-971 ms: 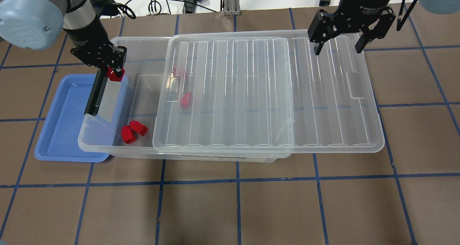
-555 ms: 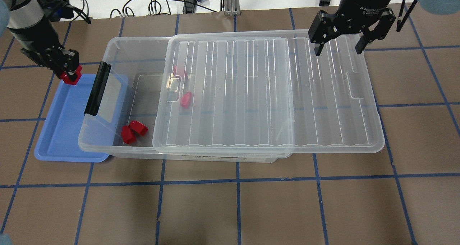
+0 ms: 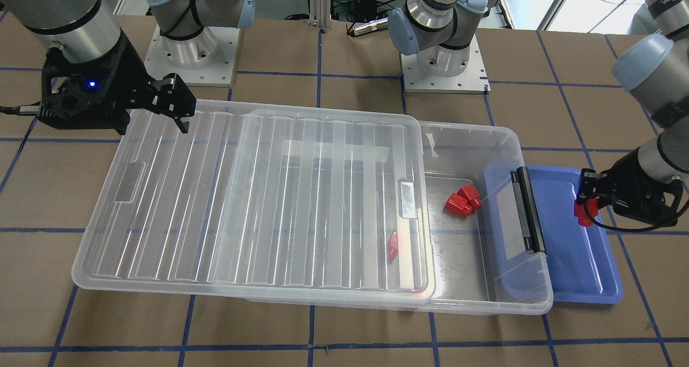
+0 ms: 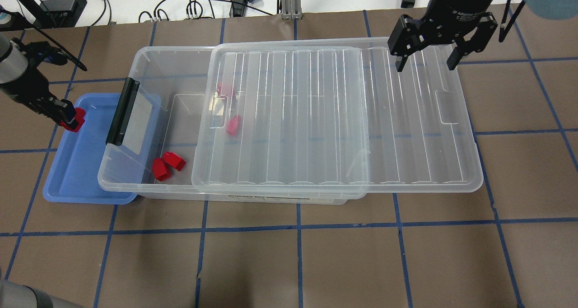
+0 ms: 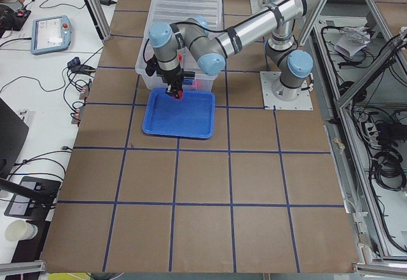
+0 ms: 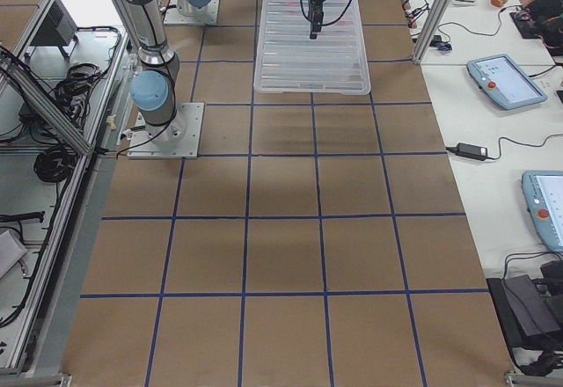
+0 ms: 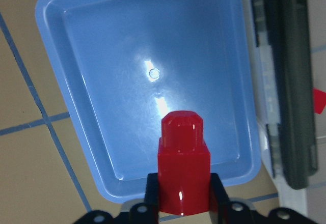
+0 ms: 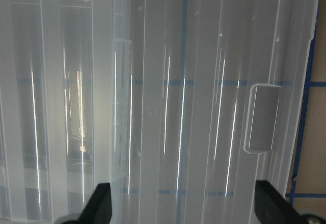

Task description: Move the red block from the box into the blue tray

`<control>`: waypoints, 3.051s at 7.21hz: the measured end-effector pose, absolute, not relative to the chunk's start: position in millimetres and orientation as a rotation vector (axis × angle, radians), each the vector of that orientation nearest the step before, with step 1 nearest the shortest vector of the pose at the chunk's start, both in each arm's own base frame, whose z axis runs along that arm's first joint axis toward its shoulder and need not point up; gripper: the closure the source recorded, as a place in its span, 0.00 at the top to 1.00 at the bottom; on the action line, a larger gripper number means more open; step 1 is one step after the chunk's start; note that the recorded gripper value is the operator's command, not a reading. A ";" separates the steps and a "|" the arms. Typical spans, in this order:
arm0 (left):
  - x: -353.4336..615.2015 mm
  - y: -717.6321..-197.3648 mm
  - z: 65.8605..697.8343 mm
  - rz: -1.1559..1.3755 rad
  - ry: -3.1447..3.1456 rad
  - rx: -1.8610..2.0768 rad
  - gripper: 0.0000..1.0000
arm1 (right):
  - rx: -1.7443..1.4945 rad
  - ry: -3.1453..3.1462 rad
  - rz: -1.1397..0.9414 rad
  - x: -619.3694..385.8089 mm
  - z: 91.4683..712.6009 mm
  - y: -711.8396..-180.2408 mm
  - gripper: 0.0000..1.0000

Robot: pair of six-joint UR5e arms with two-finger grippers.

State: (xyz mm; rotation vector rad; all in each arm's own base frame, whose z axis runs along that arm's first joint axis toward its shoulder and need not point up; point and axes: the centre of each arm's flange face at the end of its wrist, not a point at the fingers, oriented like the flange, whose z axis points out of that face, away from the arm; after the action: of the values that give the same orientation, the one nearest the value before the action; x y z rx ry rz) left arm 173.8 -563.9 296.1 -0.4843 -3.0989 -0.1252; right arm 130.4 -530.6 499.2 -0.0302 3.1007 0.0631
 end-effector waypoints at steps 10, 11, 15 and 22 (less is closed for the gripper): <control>84.3 -559.7 384.6 -0.131 -3.086 -0.463 1.00 | -0.096 3.114 0.100 24.1 480.0 -552.9 1.00; 40.8 -556.3 421.1 -0.143 -3.101 -0.409 1.00 | -0.077 3.157 0.166 -23.7 466.7 -548.9 1.00; -123.6 -506.2 489.4 -0.036 -3.168 -0.103 1.00 | -0.048 3.178 0.353 -63.8 385.7 -528.6 1.00; -132.1 -486.2 525.1 0.097 -3.160 -0.010 1.00 | -0.036 3.182 0.296 -19.7 348.0 -527.6 1.00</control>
State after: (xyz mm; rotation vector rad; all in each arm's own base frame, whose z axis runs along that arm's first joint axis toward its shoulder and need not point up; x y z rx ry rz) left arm -132.1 -486.2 525.1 -0.0102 -3.1600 0.0968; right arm -19.7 -527.6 348.0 -0.0357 3.1817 0.2962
